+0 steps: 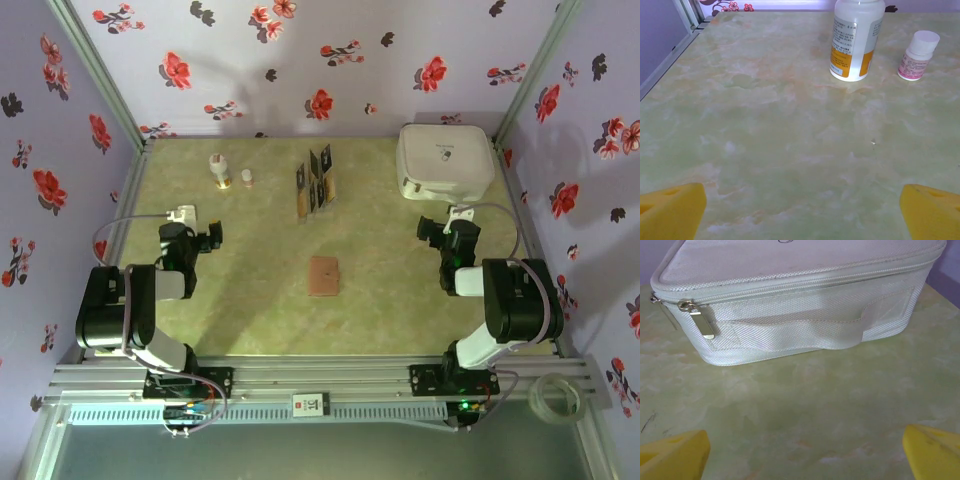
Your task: Put the credit cards into the card holder
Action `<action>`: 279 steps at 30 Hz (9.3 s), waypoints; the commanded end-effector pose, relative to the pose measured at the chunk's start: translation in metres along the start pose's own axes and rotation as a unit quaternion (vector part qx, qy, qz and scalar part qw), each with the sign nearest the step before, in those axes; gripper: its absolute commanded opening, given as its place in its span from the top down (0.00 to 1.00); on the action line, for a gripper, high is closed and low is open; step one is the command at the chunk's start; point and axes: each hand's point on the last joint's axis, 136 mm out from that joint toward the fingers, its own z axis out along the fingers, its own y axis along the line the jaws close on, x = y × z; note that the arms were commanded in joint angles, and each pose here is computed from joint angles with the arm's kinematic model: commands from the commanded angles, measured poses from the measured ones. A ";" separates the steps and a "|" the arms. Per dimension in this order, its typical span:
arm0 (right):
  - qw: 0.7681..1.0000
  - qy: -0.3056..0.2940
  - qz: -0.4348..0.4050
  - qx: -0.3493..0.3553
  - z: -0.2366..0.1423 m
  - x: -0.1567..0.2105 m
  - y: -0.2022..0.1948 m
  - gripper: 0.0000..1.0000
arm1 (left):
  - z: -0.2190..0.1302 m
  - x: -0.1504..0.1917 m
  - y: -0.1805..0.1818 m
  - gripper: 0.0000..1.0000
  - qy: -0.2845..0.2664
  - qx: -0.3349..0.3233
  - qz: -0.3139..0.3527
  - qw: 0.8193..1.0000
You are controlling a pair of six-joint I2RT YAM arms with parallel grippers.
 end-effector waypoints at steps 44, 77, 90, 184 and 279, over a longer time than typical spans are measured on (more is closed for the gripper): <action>1.000 -0.024 -0.003 0.008 -0.004 -0.014 -0.002 0.01 | -0.001 -0.014 0.000 0.00 -0.023 0.005 0.009 1.000; 0.946 0.246 0.170 -0.124 -0.130 0.003 0.108 0.11 | -0.095 -0.048 -0.109 0.00 0.143 0.106 -0.194 0.965; 0.902 0.312 0.186 -0.235 -0.176 0.076 0.190 0.30 | -0.128 0.014 -0.194 0.00 0.213 0.175 -0.174 0.945; 0.829 0.361 0.217 -0.367 -0.187 0.107 0.292 1.00 | -0.124 0.031 -0.232 0.00 0.227 0.201 -0.173 0.937; 0.811 0.415 0.233 -0.340 -0.165 0.158 0.284 0.92 | -0.111 0.059 -0.311 0.94 0.297 0.403 -0.313 0.807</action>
